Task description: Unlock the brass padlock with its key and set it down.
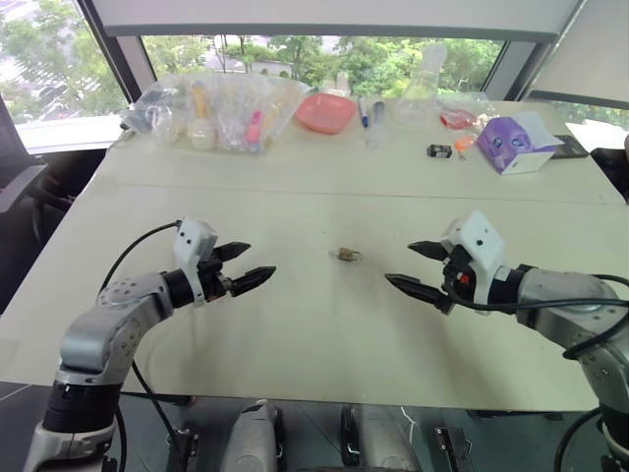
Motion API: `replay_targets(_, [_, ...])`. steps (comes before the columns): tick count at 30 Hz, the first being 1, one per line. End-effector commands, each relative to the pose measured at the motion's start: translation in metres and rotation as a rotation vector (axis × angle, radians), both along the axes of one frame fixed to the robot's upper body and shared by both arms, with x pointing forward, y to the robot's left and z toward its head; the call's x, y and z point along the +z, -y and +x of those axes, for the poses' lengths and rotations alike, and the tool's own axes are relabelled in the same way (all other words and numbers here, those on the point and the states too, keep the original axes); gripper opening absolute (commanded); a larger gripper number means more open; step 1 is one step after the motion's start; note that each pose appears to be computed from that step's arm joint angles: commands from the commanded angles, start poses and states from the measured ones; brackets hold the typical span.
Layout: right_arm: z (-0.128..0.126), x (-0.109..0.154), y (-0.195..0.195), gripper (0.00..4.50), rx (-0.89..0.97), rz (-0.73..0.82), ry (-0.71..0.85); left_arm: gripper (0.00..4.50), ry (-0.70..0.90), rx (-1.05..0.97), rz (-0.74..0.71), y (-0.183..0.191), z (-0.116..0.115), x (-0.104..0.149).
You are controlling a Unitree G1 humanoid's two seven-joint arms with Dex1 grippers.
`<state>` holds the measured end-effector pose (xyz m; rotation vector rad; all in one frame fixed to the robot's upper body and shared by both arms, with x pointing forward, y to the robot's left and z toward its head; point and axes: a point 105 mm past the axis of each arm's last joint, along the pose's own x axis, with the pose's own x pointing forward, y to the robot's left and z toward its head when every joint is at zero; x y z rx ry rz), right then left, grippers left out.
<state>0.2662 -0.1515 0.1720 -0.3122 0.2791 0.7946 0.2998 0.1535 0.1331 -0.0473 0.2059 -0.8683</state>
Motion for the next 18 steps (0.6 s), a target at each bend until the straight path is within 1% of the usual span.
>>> replay_targets(1, [0.0006,0.0071,-0.0020,3.69,0.013,-0.006,0.040,4.37,0.051,-0.021,-0.017,0.0019,-0.0025,0.0182])
replay_targets(2, [0.0008,0.0070,-0.0021,3.69,0.014,-0.006,0.040,4.37,0.057,-0.010,0.000,0.0013,-0.0014,0.0173])
replay_targets(10, [0.0007,0.0062,-0.0023,3.69,0.016,-0.008,0.038,4.37,0.042,-0.029,-0.019,0.0044,-0.0046,0.0173])
replay_targets(18, [0.0032,0.0068,-0.0009,3.69,0.006,-0.006,0.041,4.37,0.045,-0.028,-0.020,0.0019,-0.0019,0.0190])
